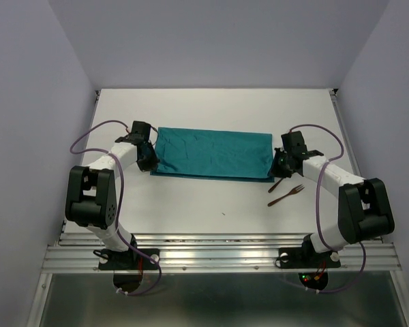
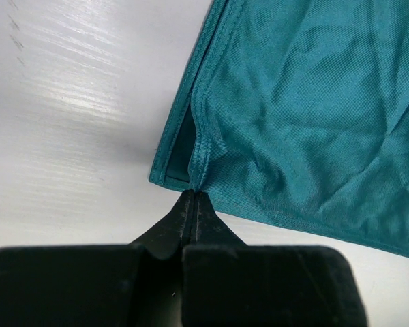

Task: Fold the napkin into a case and place the utensils inside
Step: Smooth out the rectangle-folded napkin at the center of the board.

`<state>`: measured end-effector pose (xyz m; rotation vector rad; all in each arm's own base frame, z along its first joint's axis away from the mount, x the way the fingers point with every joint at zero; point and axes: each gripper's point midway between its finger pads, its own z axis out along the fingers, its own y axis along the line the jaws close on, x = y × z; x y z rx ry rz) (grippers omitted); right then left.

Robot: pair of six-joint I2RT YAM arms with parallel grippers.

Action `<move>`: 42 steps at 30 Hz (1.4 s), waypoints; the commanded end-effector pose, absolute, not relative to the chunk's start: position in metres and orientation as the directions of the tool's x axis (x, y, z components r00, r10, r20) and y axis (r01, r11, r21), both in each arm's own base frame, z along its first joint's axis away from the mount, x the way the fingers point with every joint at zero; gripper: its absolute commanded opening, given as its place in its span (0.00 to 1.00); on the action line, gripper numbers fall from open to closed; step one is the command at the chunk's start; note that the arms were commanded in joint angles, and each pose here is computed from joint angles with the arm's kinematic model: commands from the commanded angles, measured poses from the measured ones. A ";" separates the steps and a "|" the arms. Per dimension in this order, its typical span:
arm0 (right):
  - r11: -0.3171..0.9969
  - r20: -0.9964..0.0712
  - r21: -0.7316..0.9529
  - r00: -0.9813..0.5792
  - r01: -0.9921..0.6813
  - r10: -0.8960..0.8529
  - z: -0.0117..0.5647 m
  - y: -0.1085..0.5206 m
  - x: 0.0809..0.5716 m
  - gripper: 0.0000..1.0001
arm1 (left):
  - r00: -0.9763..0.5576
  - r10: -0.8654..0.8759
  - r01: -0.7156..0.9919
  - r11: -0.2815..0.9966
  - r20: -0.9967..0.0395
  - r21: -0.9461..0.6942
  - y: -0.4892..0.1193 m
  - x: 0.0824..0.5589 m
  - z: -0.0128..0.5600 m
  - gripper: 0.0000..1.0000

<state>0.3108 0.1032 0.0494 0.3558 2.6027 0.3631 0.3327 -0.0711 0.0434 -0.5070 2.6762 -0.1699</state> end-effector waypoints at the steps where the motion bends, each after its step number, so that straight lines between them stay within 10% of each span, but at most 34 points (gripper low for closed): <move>1: 0.930 -0.464 0.333 -0.831 0.156 0.306 0.060 0.104 0.319 0.05 | -0.831 -0.381 -0.340 0.925 -0.406 -0.172 -0.063 0.333 0.057 0.00; 4: 0.928 -0.444 0.336 -0.842 0.160 0.306 0.053 0.105 0.313 0.20 | -0.817 -0.400 -0.359 0.917 -0.416 -0.176 -0.061 0.330 0.058 0.18; 6: 0.931 -0.441 0.325 -0.844 0.166 0.304 0.050 0.103 0.311 0.55 | -0.808 -0.408 -0.363 0.913 -0.425 -0.186 -0.061 0.331 0.062 0.37; 7: 0.934 -0.444 0.315 -0.843 0.169 0.302 0.051 0.101 0.310 0.59 | -0.807 -0.409 -0.363 0.912 -0.425 -0.189 -0.062 0.331 0.063 0.59; 11: 0.950 -0.529 0.219 -0.791 0.221 0.306 0.071 0.078 0.326 0.65 | -0.794 -0.402 -0.359 0.916 -0.456 -0.181 -0.059 0.339 0.081 0.87; 20: 0.944 -0.619 0.250 -0.714 0.217 0.328 0.113 0.079 0.358 0.65 | -0.782 -0.374 -0.312 0.927 -0.499 -0.207 -0.076 0.363 0.102 0.71; 31: 0.932 -0.613 0.284 -0.705 0.225 0.357 0.109 0.085 0.421 0.15 | -0.773 -0.386 -0.263 0.917 -0.504 -0.299 -0.115 0.429 0.099 0.55; 42: 0.873 -0.499 0.466 -0.771 0.146 0.395 0.089 0.139 0.480 0.17 | -0.803 -0.356 -0.196 0.915 -0.477 -0.352 -0.148 0.476 0.088 0.57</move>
